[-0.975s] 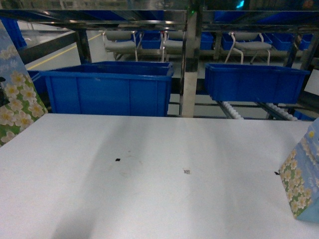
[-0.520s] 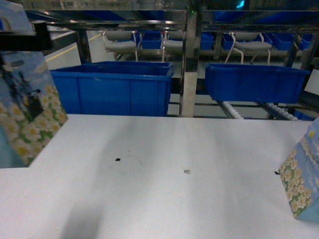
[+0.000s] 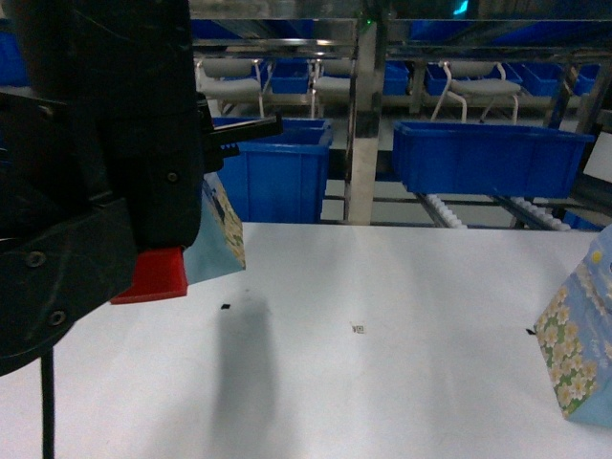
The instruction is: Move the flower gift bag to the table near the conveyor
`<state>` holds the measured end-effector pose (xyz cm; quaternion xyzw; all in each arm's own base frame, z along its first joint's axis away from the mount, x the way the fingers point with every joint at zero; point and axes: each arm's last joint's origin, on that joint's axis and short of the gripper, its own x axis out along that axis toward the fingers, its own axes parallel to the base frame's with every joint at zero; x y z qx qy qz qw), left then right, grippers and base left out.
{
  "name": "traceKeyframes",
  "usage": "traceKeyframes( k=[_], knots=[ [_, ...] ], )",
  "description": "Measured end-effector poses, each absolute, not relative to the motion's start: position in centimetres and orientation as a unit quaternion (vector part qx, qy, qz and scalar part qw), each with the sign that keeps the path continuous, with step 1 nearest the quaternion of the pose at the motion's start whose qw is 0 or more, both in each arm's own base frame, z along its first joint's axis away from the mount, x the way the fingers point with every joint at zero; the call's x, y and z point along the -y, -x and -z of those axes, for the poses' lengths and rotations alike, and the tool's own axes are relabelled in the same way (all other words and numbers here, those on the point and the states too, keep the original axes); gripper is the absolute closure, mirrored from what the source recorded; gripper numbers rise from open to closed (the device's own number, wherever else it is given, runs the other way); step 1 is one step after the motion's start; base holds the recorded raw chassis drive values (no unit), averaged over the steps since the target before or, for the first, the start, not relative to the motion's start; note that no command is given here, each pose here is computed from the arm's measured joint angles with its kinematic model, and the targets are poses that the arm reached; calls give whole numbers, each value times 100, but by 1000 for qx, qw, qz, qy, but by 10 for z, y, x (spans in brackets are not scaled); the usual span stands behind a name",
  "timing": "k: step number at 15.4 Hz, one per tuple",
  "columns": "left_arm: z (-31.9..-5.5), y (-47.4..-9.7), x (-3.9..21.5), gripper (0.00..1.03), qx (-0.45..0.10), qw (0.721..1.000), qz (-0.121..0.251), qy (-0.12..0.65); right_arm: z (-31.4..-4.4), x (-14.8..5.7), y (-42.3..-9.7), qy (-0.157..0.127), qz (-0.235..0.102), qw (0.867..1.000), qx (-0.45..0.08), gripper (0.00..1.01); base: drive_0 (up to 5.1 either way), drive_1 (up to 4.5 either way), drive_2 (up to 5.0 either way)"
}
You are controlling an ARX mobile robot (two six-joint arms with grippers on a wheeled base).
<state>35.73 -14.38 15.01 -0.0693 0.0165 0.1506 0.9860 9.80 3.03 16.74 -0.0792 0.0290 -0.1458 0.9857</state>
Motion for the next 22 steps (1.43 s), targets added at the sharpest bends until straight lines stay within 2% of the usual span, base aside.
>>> traceKeyframes(
  k=[3, 8, 11, 21, 22],
  knots=[
    [-135, -380, 147, 101, -18, 981, -171, 93, -167, -30, -98, 79, 146, 986, -29, 3, 0, 0, 0],
    [-80, -403, 128, 101, -50, 968, -219, 112, -167, -30, -98, 79, 146, 986, -29, 3, 0, 0, 0],
    [-76, -401, 129, 101, -50, 967, -218, 124, -167, -30, -98, 79, 146, 986, -29, 3, 0, 0, 0],
    [-54, -373, 155, 101, -82, 970, -200, 115, -167, -30, -98, 78, 146, 986, -29, 3, 0, 0, 0],
    [-53, -370, 155, 90, -85, 969, -202, 111, -167, -30, -98, 78, 146, 986, -29, 3, 0, 0, 0]
  ],
)
